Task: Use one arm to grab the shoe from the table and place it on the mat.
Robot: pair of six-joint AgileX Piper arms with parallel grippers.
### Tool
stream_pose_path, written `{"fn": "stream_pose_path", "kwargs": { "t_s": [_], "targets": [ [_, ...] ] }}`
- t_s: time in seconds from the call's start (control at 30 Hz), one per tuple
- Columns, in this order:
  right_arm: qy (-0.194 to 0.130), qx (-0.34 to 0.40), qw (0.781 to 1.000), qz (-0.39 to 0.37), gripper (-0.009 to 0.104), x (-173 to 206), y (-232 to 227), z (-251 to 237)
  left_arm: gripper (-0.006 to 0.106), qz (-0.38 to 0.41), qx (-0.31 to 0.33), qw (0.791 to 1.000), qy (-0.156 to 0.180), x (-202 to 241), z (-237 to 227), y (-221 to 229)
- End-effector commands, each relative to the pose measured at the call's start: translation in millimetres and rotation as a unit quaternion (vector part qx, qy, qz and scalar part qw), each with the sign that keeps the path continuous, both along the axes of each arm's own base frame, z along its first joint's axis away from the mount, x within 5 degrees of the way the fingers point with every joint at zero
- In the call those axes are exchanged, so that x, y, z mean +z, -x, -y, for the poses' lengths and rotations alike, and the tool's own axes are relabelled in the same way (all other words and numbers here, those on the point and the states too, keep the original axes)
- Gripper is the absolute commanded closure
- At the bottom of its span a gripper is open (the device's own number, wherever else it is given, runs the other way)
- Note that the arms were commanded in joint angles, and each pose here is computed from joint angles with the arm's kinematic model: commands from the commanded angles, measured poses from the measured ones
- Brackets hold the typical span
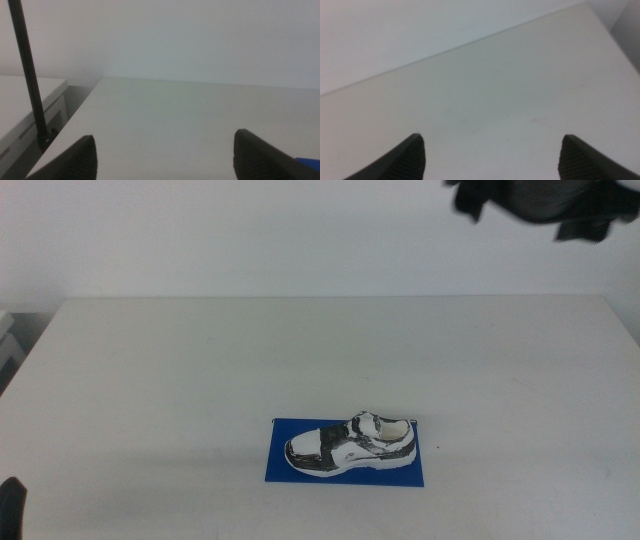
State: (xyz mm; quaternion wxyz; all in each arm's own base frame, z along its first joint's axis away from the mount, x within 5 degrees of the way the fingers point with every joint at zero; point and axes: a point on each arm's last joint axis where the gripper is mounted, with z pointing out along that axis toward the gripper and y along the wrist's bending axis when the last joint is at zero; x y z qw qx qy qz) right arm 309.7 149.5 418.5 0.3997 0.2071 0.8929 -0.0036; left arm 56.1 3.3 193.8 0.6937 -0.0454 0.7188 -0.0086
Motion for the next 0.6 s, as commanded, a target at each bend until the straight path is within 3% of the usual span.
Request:
{"fn": "stream_pose_path", "kwargs": {
  "t_s": [0.0,0.1,0.2,0.33,0.47,0.57],
  "targets": [
    [0.011,-0.025,0.998,0.053,0.003,38.5,20.0,33.6,0.007,0.042,-0.006,0.999,0.002,6.1,1.1,0.3],
    [-0.001,-0.024,0.998,0.063,0.003,49.0,41.7,58.6,0.007,0.042,-0.006,0.999,0.002,6.1,1.1,0.3],
    [0.008,0.015,0.995,0.101,0.003,52.3,60.1,83.4,0.007,0.042,-0.006,0.999,0.002,6.1,1.1,0.3],
    [-0.005,0.065,0.985,0.162,0.003,42.1,86.7,117.8,0.007,0.042,-0.006,0.999,0.002,6.1,1.1,0.3],
    [0.050,0.118,0.969,0.211,0.003,15.7,114.7,140.9,0.007,0.042,-0.006,0.999,0.002,6.1,1.1,0.3],
    [0.063,0.132,0.961,0.234,0.003,-14.2,135.4,148.7,0.007,0.042,-0.006,0.999,0.002,6.1,1.1,0.3]
  ]
}}
